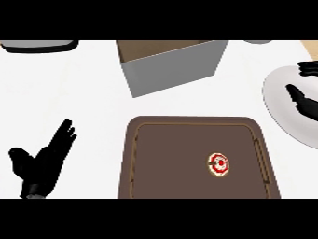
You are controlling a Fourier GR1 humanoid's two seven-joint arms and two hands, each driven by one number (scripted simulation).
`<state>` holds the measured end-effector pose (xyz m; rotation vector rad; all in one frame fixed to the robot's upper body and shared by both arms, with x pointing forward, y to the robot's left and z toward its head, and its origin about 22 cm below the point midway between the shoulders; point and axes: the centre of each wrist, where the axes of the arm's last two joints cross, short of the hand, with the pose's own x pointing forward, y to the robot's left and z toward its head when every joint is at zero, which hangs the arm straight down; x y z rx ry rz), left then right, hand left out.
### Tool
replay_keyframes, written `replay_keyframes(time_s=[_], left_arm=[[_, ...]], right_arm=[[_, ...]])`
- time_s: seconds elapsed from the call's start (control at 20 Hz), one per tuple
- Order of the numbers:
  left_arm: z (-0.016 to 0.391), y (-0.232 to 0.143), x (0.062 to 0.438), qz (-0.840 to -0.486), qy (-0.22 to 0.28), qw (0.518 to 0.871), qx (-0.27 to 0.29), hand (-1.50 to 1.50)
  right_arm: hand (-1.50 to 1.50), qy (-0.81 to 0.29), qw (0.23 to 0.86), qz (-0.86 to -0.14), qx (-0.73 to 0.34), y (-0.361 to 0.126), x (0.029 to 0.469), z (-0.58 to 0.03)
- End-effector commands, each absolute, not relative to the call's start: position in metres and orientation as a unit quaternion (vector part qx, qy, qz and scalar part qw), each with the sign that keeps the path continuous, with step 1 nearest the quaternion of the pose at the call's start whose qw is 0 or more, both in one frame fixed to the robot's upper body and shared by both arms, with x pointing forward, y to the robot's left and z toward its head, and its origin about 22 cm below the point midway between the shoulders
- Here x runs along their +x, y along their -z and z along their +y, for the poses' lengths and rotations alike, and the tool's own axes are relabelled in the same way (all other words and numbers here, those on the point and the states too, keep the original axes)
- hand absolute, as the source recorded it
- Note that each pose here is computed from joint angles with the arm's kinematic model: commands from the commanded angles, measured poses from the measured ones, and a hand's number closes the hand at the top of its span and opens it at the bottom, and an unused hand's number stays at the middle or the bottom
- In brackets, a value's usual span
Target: Pick the cupcake from the tray and place it in the plate
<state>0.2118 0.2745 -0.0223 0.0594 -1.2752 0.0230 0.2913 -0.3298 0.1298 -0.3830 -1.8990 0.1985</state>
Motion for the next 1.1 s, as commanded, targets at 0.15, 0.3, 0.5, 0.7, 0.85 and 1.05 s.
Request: replay_keyframes(time_s=[0.15,0.3,0.5,0.7,0.85,1.05], left_arm=[[0.243,0.030,0.228,-0.556,-0.012,0.831,0.006,0.00],[0.250,0.031,0.223,-0.555,-0.005,0.832,0.009,0.00],[0.239,0.034,0.221,-0.558,0.001,0.830,0.007,0.00],[0.232,0.025,0.227,-0.564,-0.002,0.826,0.009,0.00],[0.251,0.029,0.223,-0.560,-0.003,0.829,0.004,0.00],[0.261,0.035,0.226,-0.559,-0.005,0.829,0.001,0.00]], right_arm=[[-1.50,-0.040,0.531,-0.827,-0.181,-0.094,0.231,-0.351],[-1.50,-0.079,0.536,-0.819,-0.189,-0.105,0.212,-0.355],[-1.50,-0.217,0.575,-0.757,-0.221,-0.138,0.219,-0.361],[-1.50,-0.336,0.613,-0.682,-0.215,-0.164,0.214,-0.352],[-1.50,-0.363,0.617,-0.663,-0.218,-0.163,0.204,-0.321],[-1.50,-0.393,0.635,-0.618,-0.245,-0.182,0.203,-0.303]])
